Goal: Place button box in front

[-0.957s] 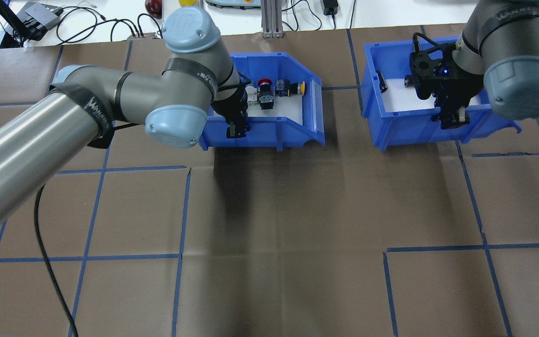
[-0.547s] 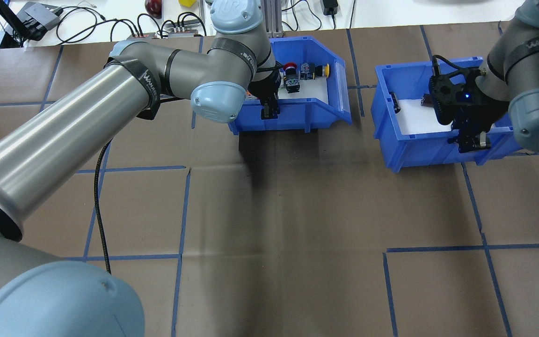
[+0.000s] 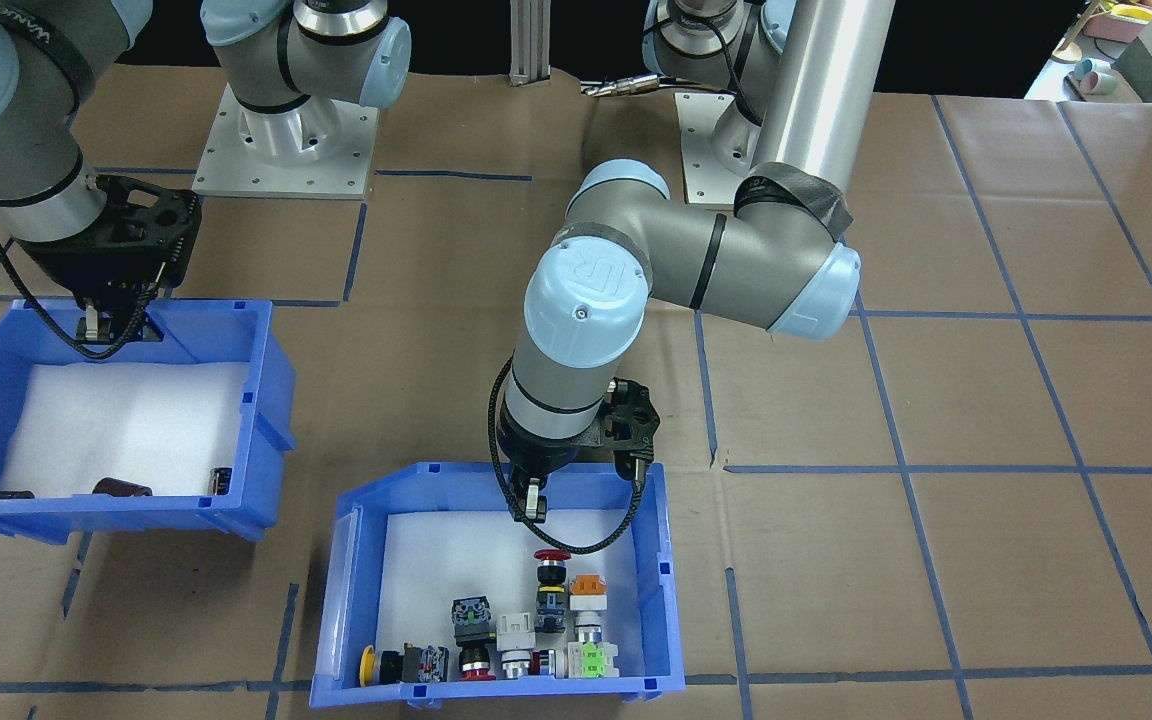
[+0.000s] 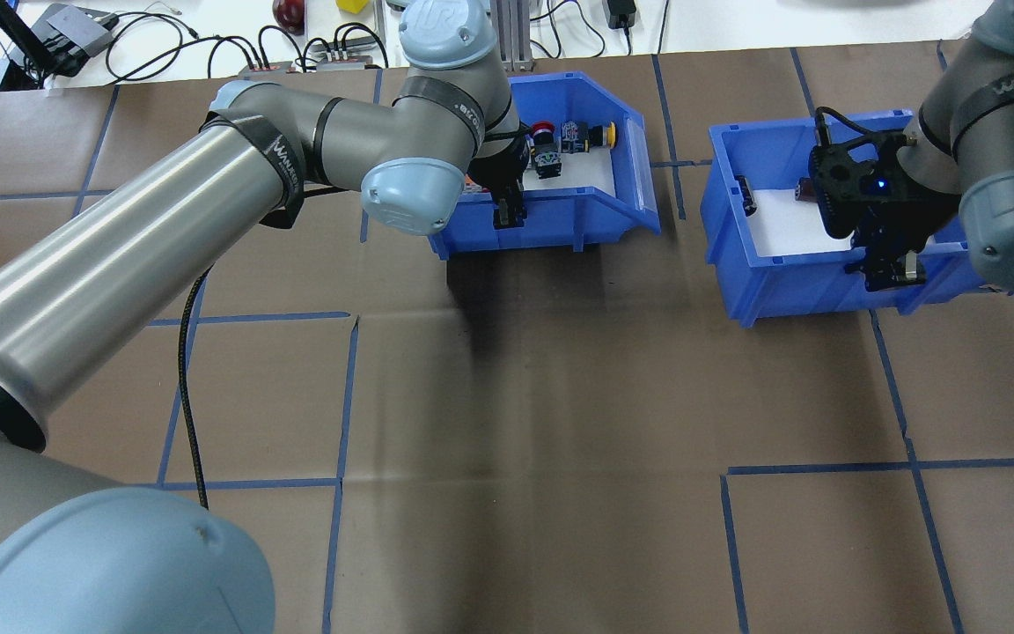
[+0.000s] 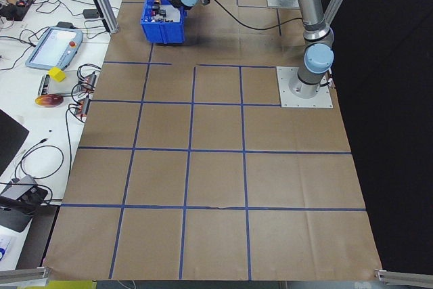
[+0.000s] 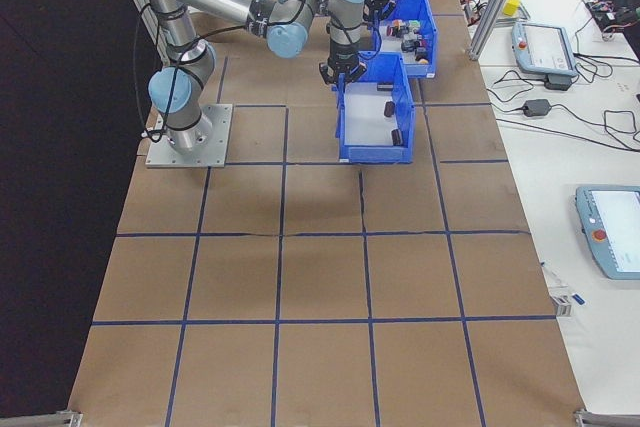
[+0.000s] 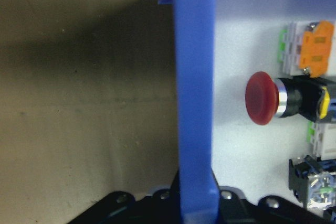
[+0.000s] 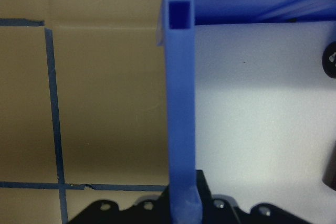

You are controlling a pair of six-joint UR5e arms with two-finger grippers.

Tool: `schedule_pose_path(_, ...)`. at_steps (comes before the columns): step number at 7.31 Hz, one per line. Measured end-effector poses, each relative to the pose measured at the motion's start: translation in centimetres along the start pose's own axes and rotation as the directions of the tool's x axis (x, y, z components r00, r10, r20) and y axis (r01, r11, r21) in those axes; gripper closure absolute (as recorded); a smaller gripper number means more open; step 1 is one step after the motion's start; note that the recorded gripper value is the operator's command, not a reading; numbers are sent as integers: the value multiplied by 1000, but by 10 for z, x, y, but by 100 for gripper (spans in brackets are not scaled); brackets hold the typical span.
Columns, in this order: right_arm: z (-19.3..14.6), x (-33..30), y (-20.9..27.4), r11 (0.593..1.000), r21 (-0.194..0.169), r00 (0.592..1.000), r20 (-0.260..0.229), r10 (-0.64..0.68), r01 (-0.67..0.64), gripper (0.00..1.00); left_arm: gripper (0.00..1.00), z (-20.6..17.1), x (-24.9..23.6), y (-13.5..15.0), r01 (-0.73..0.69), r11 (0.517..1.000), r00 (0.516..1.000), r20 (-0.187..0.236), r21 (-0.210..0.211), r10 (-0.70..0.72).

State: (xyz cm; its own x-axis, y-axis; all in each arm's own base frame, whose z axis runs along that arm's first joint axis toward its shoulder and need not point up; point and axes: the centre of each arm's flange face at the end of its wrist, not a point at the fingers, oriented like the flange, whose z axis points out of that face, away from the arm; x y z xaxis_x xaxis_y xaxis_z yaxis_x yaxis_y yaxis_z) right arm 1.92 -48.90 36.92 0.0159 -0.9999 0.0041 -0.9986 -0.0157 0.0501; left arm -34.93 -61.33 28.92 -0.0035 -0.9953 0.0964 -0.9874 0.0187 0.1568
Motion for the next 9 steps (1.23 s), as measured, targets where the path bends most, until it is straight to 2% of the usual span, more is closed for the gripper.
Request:
schedule_pose_path(1,-1,-1,0,1000,0,1000,0,0,0,94,71,1,0,-1,4,1000,1000,0,2,-4)
schedule_pose_path(2,-2,-5,-2,1000,2,1000,6,1,-1,94,62,3,0,-2,6,1000,1000,0,11,-6)
schedule_pose_path(3,-4,-12,-4,1000,3,1000,11,0,0,94,48,4,1,-4,7,1000,1000,-1,22,-7)
schedule_pose_path(4,-7,-18,-6,1000,1,1000,8,-2,2,94,40,4,1,-5,9,999,1000,-2,31,-9)
schedule_pose_path(7,-6,-27,-9,1000,1,1000,13,-2,2,94,37,-7,6,-11,10,997,1000,-28,80,-8)
schedule_pose_path(9,-4,-42,-13,1000,2,1000,15,2,-2,94,18,-41,6,-22,-82,989,996,-25,125,85)
